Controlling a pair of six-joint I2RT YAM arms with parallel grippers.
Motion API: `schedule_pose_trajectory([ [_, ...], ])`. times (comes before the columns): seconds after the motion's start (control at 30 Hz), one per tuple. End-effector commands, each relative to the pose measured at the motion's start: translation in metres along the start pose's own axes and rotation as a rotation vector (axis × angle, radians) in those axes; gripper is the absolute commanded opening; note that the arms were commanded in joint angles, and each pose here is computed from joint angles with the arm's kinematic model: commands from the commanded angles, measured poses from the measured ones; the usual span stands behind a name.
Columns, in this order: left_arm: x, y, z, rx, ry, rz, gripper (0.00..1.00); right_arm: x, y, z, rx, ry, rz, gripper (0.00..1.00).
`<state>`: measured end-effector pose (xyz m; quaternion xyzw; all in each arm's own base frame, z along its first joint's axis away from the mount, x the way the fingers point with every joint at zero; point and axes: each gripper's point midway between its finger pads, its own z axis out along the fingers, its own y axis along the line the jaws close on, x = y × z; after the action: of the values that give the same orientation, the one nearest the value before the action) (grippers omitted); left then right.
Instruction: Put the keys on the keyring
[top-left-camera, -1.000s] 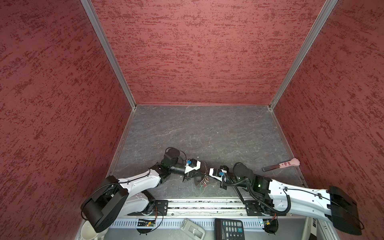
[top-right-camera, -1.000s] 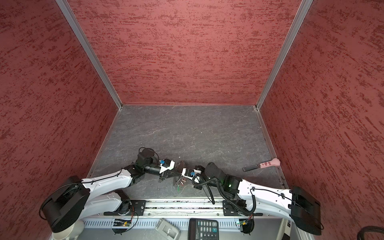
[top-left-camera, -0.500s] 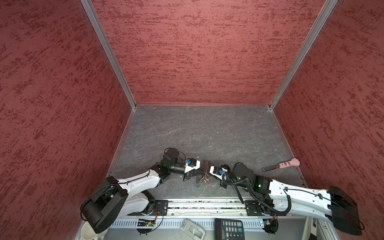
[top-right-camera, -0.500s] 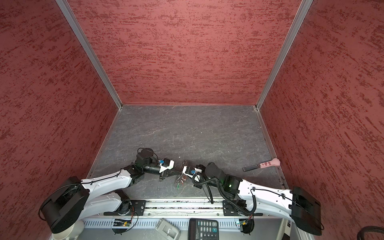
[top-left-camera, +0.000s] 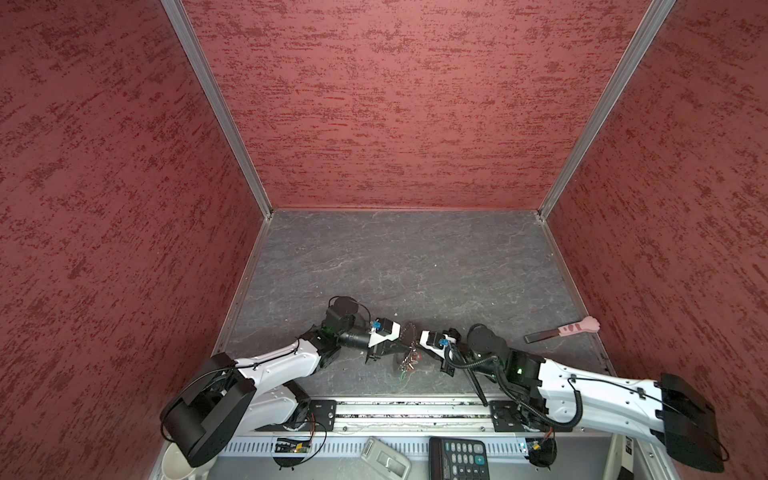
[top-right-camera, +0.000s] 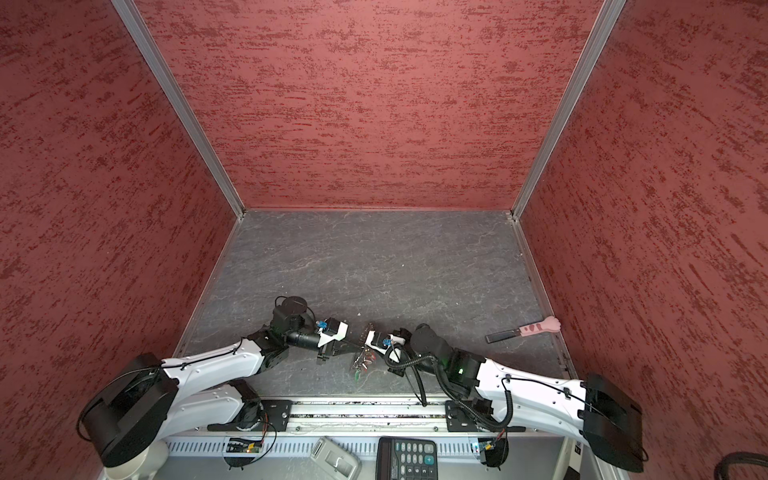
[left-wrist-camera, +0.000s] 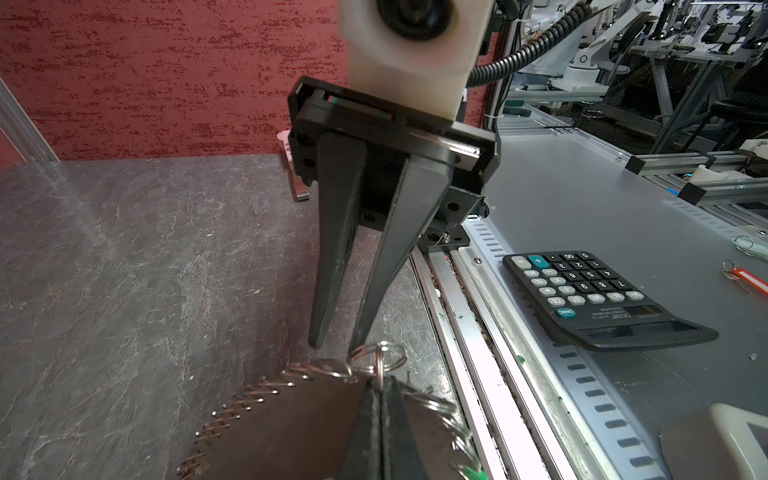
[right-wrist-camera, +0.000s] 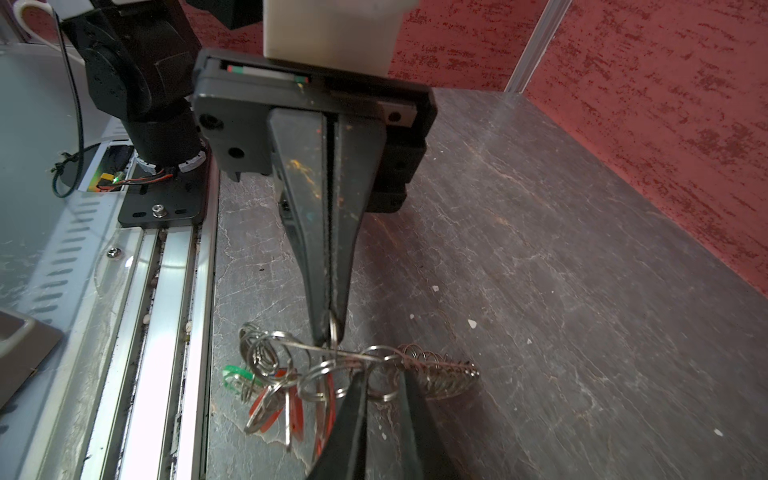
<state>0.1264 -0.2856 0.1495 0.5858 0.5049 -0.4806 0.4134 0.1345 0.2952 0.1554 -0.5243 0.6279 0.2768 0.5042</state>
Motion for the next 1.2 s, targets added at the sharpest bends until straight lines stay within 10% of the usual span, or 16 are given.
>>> schedule_pose_trajectory([
  [0.0, -0.008, -0.005, -0.001, 0.02, -0.03, 0.037, 0.0, -0.008, 0.008, -0.004, -0.053, -0.034, -0.007, 0.19],
  [1.17, -0.008, -0.013, 0.002, 0.097, -0.036, 0.016, 0.0, -0.016, 0.015, -0.002, -0.101, -0.06, -0.027, 0.28],
])
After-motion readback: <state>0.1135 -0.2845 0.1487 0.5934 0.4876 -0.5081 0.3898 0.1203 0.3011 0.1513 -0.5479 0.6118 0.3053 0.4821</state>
